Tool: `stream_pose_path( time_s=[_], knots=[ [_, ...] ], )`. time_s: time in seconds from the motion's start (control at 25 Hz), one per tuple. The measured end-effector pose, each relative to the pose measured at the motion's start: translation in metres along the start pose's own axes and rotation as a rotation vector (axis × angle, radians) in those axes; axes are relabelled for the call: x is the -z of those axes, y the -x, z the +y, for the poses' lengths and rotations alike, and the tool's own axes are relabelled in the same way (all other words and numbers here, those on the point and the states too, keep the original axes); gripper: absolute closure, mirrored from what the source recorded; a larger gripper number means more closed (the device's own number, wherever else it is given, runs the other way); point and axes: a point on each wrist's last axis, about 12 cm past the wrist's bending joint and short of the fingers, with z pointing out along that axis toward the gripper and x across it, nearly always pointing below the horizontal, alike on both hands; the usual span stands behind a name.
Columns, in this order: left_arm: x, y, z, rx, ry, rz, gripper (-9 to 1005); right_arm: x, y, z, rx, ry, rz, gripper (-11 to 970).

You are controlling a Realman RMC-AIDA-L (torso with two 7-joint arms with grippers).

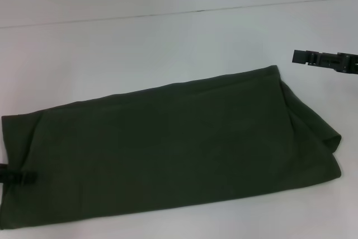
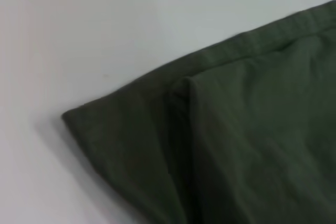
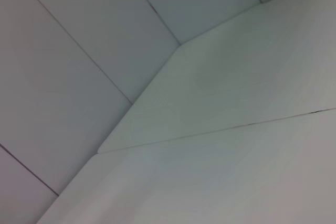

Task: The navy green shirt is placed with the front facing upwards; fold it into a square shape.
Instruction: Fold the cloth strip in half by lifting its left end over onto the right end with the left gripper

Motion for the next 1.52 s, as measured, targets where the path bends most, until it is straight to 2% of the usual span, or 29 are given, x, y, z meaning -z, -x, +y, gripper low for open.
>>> stream_pose_path(
  time_s=[0.4,0.76,1.16,1.24,1.52],
  knots=[
    [-0.01,0.009,-0.009,-0.025,-0.028,-0.006,108,0.001,0.0,-0.001,0.0,-0.003,-0.001,102],
    [-0.01,0.011,-0.01,-0.026,-0.027,-0.009,112,0.003,0.0,-0.002,-0.001,-0.016,-0.004,101],
    [-0.006,0.014,-0.006,0.019,0.002,-0.032,155,0.001,0.002,-0.001,0.003,-0.01,-0.003,102],
    [-0.004,0.014,-0.003,0.034,0.017,-0.04,180,0.001,0.002,-0.001,0.003,-0.01,-0.004,103],
    [-0.006,0.013,-0.003,0.036,0.026,-0.037,440,0.002,0.001,-0.002,0.0,-0.014,-0.005,104]
  ],
)
